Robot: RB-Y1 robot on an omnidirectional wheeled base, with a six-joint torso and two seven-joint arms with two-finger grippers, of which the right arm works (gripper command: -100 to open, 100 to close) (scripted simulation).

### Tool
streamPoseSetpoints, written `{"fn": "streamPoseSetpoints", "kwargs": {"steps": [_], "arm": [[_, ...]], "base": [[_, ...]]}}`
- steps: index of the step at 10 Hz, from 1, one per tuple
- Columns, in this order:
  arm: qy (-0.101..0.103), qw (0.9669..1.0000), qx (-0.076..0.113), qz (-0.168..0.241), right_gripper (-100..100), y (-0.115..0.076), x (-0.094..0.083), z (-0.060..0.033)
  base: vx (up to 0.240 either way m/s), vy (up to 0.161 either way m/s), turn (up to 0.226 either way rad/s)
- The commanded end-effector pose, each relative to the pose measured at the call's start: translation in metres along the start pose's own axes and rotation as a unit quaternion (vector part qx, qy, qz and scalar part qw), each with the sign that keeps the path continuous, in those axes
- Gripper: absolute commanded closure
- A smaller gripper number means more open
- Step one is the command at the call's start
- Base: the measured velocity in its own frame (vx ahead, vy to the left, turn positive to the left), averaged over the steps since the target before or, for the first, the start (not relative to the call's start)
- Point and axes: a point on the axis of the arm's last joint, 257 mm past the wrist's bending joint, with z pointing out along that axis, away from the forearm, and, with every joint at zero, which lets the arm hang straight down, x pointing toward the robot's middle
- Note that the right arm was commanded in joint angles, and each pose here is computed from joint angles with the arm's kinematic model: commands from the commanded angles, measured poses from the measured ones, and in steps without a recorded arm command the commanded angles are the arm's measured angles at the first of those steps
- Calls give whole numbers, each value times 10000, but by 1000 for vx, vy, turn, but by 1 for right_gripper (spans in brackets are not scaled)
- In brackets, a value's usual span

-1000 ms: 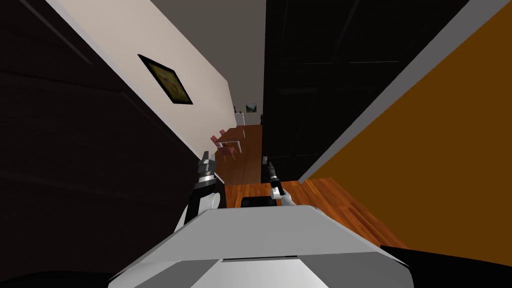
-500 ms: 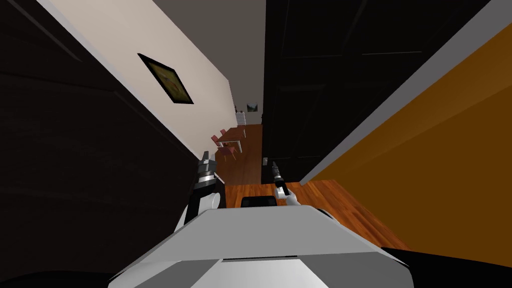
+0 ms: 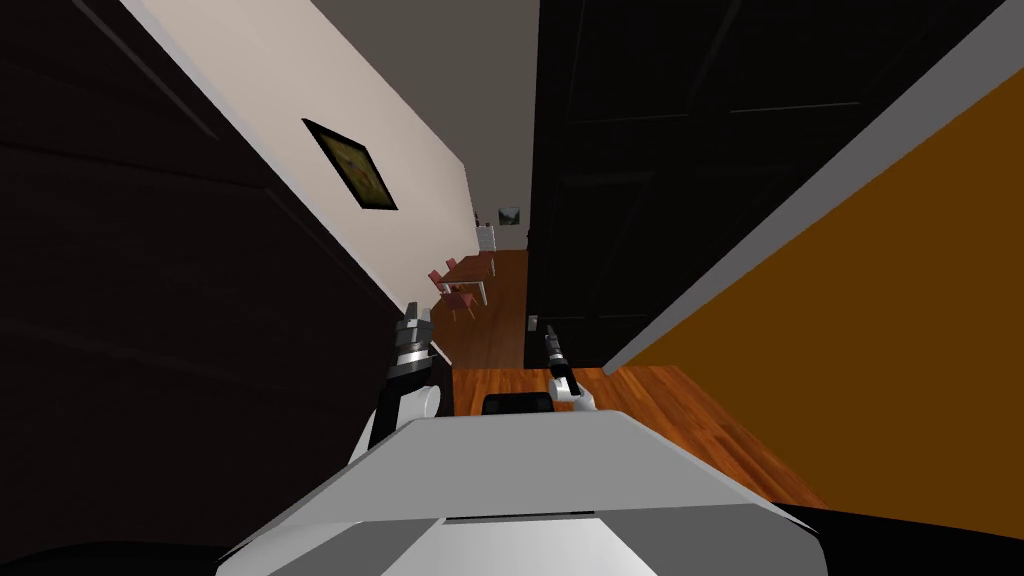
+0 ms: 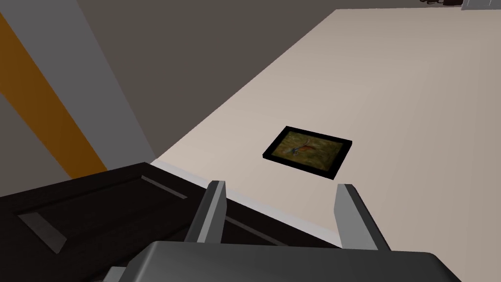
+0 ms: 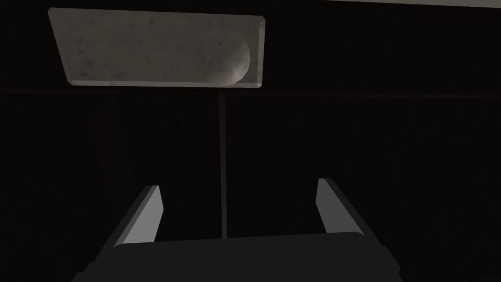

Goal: Pull the door open

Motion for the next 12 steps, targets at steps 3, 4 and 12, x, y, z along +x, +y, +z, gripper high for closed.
{"fn": "streamPoseSetpoints", "kwargs": {"steps": [3, 4, 12], "arm": [[-50, 9998, 84, 194, -100, -38, 45, -62], [-54, 9997, 92, 206, -100, -42, 45, -68], [-56, 9997, 100, 210, 100, -50, 46, -82]], "base": [[200, 115, 17], [202, 108, 1], [23, 10, 0]]}}
